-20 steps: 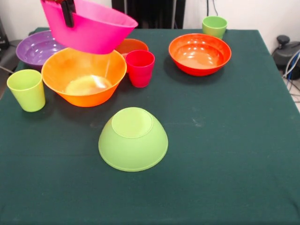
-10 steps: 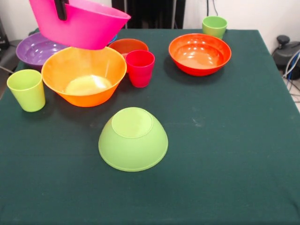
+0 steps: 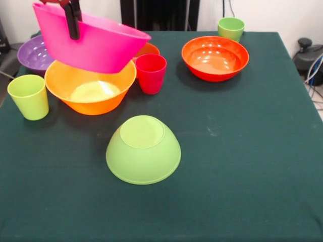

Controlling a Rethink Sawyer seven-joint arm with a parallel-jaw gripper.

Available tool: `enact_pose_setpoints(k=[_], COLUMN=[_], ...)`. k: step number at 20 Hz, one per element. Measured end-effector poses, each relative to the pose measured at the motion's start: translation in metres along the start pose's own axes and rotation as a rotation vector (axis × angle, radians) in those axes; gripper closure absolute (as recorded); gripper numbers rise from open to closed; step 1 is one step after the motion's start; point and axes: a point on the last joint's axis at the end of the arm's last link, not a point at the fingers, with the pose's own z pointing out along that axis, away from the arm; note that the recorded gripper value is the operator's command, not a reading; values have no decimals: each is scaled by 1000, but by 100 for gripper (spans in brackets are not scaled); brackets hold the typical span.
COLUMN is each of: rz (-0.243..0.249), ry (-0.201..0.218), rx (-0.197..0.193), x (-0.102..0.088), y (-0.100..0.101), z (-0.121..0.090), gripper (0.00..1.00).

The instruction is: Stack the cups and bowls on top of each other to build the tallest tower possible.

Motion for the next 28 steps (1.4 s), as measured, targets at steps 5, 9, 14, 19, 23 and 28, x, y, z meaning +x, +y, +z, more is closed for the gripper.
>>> enact_pose_setpoints(k=[5,9,14,19,23,28], rz=[-17,-31,-30,-23,-17,-6], ry=[9,27,43,54,60,74], rx=[-39,-92,-136,-157,-149,-136], x=[19,39,52,61,66,68], y=[24,56,84,108,118,125], z=[2,6,15,27,37,52], gripper=[100,100,100,100,100,100])
